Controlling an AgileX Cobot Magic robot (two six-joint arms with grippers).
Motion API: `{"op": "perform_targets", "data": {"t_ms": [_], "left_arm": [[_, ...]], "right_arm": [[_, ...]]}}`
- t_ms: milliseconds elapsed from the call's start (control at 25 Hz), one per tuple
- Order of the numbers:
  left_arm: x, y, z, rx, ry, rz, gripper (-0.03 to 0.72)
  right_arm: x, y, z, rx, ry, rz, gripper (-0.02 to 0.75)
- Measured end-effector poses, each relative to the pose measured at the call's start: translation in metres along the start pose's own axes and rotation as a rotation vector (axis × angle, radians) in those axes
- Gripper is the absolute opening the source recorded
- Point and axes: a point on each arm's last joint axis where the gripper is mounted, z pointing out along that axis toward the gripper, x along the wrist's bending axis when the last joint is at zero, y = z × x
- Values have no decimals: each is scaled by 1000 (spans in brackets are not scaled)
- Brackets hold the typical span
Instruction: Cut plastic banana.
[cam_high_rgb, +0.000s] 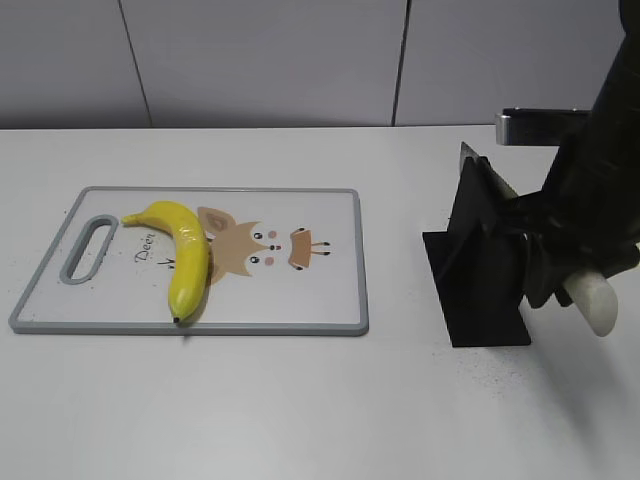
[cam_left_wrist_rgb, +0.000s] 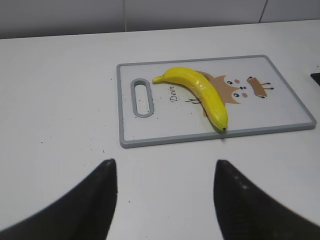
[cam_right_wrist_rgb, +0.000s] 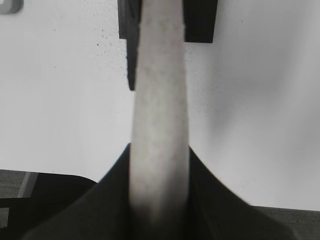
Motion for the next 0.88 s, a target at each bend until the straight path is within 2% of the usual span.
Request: {"op": "perform_targets", "data": {"t_ms": [280,880], "left_arm": [[0,0,0,0,0,0,591],[0,0,0,0,0,0,591]], "right_arm": [[3,6,-19,-58,10,-4,184],[1,3,-31,-89,5,-12,184]]}}
